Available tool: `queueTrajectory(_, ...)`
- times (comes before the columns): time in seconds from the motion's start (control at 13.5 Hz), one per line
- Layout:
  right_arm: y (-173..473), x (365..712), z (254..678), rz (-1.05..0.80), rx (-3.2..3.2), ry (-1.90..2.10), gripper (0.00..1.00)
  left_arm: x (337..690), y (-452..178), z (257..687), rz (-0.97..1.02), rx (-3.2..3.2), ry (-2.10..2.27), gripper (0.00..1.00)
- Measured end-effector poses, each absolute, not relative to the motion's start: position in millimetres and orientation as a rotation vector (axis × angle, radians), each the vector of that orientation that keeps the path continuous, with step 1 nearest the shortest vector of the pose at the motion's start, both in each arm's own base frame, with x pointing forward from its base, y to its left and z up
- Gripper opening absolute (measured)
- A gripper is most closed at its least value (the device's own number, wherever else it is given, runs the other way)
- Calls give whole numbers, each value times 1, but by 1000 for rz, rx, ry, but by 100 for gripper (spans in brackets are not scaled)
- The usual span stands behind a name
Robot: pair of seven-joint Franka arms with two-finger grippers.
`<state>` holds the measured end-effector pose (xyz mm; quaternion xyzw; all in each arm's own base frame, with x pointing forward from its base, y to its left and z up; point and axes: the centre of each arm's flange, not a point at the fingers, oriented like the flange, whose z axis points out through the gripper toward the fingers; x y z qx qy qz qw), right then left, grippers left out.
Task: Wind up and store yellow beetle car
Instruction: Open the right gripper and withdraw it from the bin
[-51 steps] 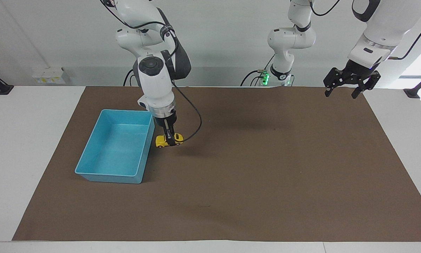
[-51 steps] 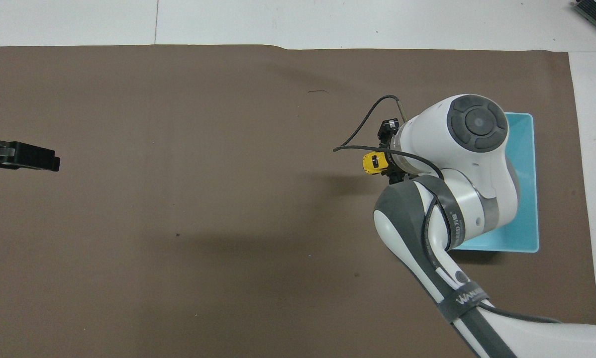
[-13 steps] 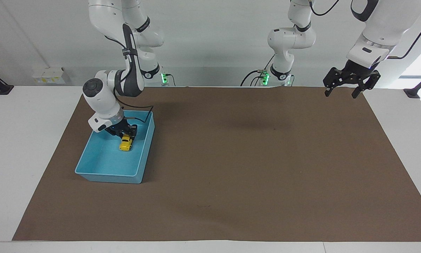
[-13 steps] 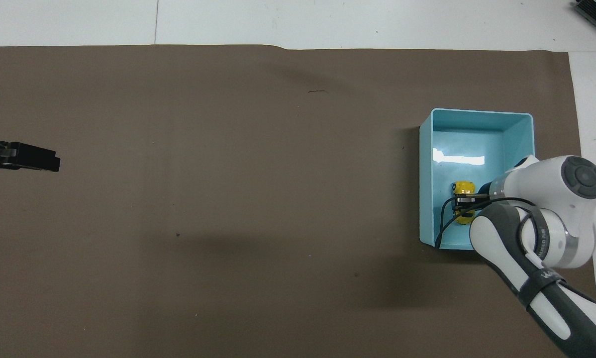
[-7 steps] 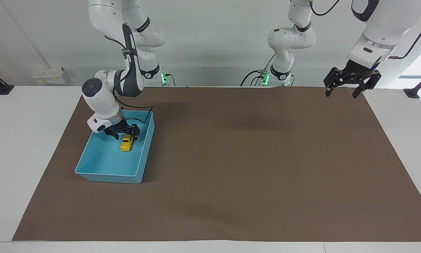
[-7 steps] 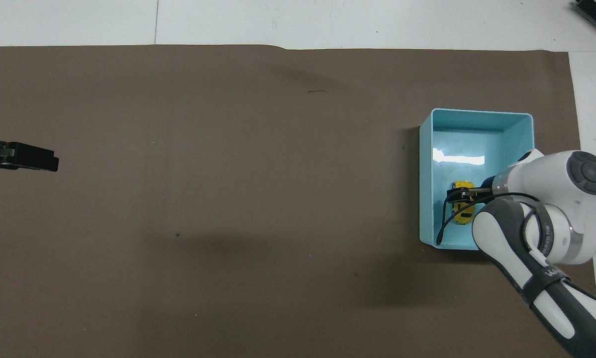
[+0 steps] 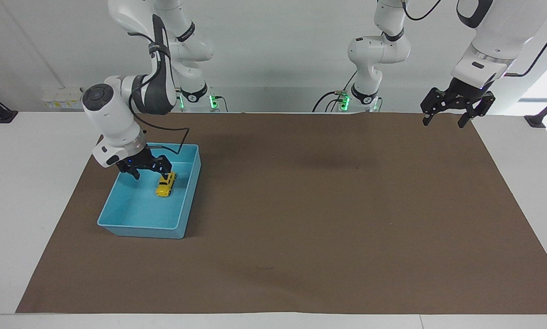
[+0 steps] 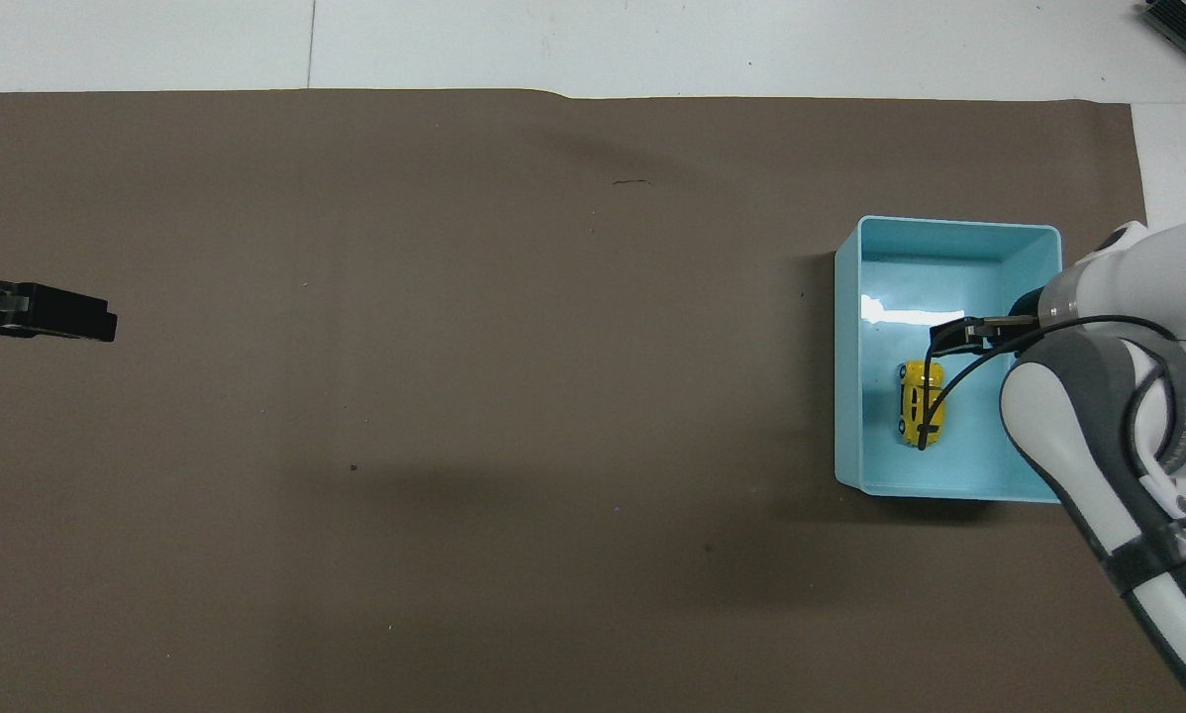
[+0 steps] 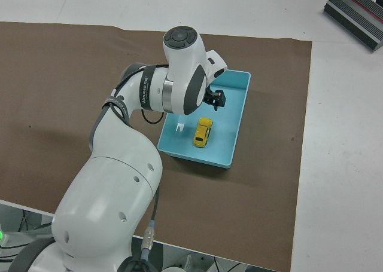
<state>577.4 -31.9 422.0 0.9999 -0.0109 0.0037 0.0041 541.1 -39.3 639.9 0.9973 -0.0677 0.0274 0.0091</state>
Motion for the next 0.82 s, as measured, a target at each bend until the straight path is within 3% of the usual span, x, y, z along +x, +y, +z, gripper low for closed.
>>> queueTrajectory(0.37, -34, 586, 490, 36, 3117, -54, 100, 541, -39, 640, 86, 3115, -212, 100)
queueTrajectory(0.82, -23, 569, 557, 27, 3114, -132, 100, 541, -39, 640, 86, 3115, -211, 100)
